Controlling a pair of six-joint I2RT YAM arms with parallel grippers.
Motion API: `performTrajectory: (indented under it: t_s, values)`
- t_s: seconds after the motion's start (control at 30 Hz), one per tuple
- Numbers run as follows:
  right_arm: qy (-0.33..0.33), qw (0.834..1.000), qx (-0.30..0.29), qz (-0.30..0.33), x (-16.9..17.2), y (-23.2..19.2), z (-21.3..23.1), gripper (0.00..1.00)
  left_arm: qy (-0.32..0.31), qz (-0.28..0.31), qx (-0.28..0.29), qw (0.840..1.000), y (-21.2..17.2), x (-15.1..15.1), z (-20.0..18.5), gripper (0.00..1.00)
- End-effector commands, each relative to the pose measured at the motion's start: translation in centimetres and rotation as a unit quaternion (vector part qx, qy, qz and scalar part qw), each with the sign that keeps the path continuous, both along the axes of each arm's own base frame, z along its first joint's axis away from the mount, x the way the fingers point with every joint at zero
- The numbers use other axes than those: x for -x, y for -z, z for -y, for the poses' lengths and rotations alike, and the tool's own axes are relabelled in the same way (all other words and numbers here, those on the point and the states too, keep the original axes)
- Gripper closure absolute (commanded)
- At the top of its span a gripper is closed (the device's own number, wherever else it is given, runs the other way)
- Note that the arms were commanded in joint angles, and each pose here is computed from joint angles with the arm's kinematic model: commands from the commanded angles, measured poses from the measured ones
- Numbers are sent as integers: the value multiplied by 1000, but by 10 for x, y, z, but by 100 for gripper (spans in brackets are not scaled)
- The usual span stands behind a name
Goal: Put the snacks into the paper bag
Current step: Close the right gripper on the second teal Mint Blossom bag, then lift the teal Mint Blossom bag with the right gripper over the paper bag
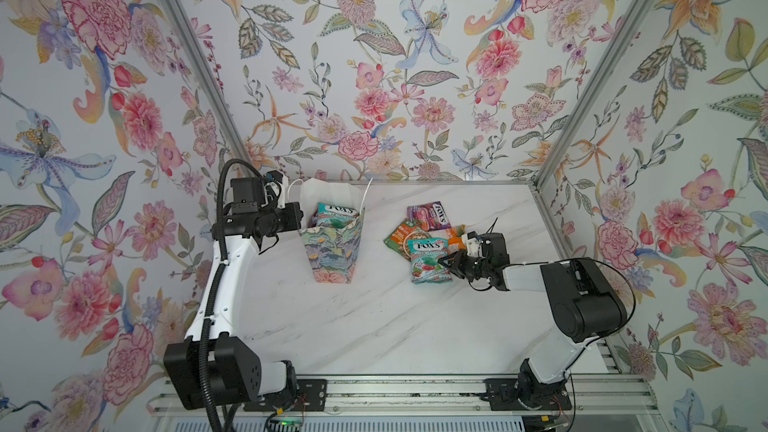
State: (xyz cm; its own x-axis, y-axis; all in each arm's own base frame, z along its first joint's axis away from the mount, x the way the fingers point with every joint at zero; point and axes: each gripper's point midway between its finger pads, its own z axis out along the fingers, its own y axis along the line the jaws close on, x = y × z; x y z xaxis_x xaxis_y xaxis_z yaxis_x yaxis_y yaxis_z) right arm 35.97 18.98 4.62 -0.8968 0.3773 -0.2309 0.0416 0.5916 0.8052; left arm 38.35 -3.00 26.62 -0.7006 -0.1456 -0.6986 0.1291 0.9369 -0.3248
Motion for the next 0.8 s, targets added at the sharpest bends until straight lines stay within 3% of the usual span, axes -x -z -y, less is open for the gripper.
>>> performTrajectory:
  t_s: [0.0, 0.37, 0.77]
  values:
    - [-1, 999, -12, 38, -5, -29, -1, 97, 6, -1, -2, 1000, 1, 3, 3, 97]
    - [-14, 993, 14, 119, -6, -119, -11, 100, 8, 2, 0, 1000, 0, 3, 4, 97]
    - [1, 967, 13, 256, 11, -272, -37, 100, 9, 4, 3, 1000, 1, 3, 5, 98]
